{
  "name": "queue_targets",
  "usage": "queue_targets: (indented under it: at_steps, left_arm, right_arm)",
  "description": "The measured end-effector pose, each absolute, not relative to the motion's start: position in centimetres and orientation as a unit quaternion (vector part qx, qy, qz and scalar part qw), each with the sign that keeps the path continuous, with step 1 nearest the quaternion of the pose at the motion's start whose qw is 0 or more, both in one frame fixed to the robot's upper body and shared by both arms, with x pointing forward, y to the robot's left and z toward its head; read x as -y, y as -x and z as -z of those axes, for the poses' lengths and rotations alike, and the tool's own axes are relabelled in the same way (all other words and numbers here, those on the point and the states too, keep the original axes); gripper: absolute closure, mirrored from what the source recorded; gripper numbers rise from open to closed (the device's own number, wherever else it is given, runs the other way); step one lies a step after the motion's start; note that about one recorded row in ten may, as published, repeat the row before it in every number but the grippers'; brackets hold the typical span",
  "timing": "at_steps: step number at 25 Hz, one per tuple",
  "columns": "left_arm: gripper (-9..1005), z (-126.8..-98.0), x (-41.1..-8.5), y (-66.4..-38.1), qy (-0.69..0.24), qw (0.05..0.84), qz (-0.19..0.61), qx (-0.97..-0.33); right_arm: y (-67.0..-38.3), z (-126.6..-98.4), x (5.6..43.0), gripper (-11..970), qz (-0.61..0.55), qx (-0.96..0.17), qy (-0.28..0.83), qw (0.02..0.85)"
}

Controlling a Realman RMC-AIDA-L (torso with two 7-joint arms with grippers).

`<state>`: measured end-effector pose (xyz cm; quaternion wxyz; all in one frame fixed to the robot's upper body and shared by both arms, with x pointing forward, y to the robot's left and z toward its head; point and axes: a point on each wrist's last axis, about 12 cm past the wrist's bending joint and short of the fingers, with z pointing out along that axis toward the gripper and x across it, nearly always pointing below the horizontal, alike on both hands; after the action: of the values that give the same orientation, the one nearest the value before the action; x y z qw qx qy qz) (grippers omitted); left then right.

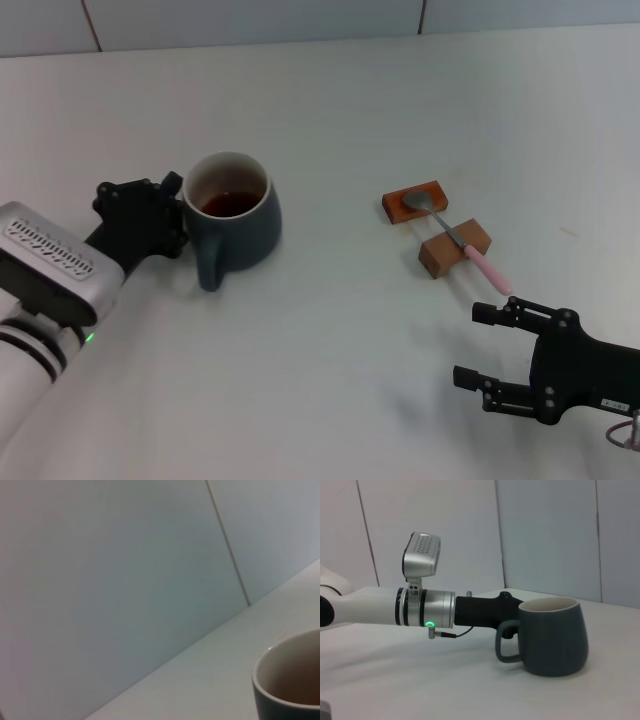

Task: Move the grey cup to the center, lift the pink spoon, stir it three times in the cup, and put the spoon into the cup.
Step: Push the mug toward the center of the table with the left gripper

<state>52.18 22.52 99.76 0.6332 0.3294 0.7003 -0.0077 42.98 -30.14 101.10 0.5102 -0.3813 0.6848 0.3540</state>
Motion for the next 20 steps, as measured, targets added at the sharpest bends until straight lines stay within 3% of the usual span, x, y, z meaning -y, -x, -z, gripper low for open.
queue_targets:
  at_steps: [12, 20]
  left_arm:
    - [915, -100.1, -18.6, -51.7, -0.360, 0.623, 0.061, -0.692]
    - [905, -100.1, -18.5, -51.5, -0.354, 0.624, 0.067, -0.694]
  right_arm:
    - [-43.2, -101.1, 30.2, 185, -0.350, -0.686, 0.385, 0.509]
    - [-43.2, -101.1, 30.1, 185, -0.351, -0.686, 0.384, 0.508]
